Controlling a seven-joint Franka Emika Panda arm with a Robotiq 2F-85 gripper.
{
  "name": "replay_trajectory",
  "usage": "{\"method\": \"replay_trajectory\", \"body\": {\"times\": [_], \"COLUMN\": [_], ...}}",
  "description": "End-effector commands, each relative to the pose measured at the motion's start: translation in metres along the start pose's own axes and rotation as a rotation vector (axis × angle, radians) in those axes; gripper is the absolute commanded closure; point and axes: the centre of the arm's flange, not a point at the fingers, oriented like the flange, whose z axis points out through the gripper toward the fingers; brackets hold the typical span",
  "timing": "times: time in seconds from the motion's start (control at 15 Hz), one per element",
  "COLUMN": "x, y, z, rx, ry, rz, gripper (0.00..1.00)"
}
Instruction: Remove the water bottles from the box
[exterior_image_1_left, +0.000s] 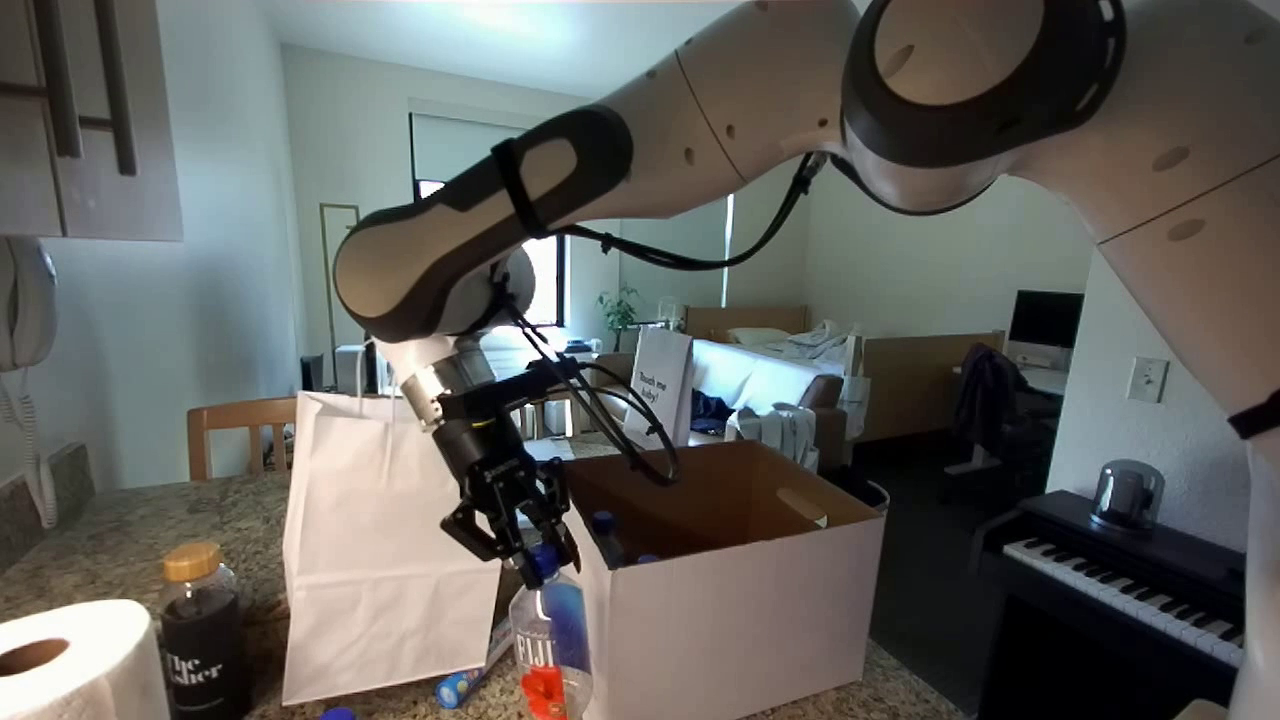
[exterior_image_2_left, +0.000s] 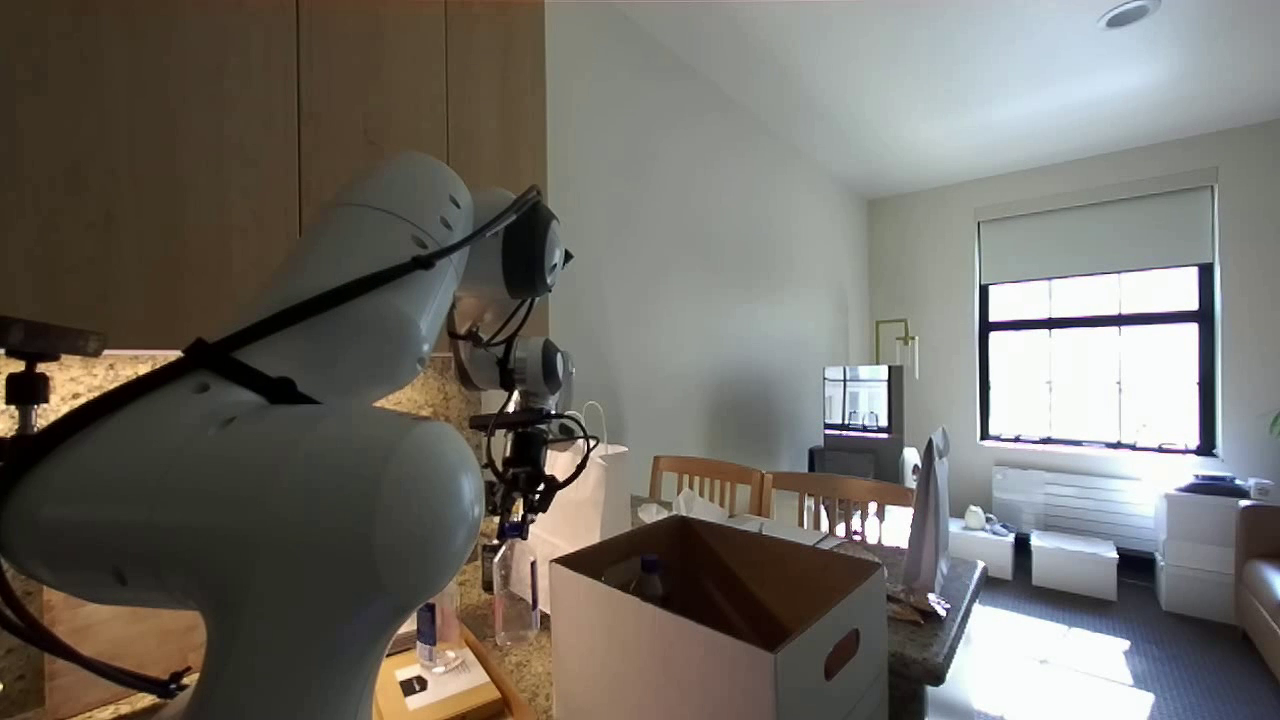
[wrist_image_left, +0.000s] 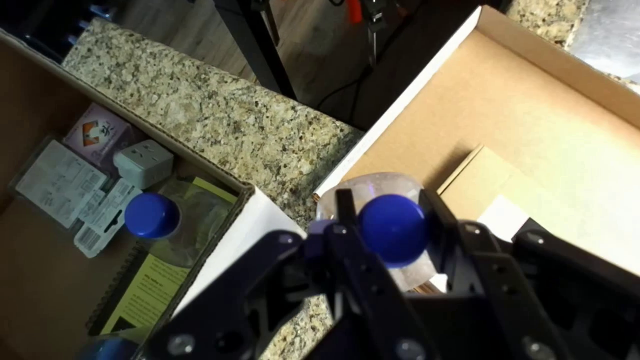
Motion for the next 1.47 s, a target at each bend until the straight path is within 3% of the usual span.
{"method": "replay_trajectory", "body": {"times": [0.0,0.13,0.47,0.73,0.8,0.87,1.27,1.4], "x": [-0.009,-0.006,0.002,0.031,0.041,0.048,0.087,0.088], "y": [-0.013,-0.024,-0.038,-0.044,-0.047,-0.048,-0.061,-0.065], "z": [0.003,0.004,-0.001,0.004,0.009,0.015,0.053,0.056], "rx": [-0.056,-0.04,0.169,0.314,0.306,0.3,0.258,0.231], "ry": [0.0,-0.003,0.069,0.067,0.039,0.021,-0.053,-0.079], "rz": [-0.089,-0.15,-0.192,-0.124,-0.116,-0.115,-0.108,-0.112], "gripper": [0.88,0.88,0.88,0.86,0.72,0.86,0.87,0.39]}}
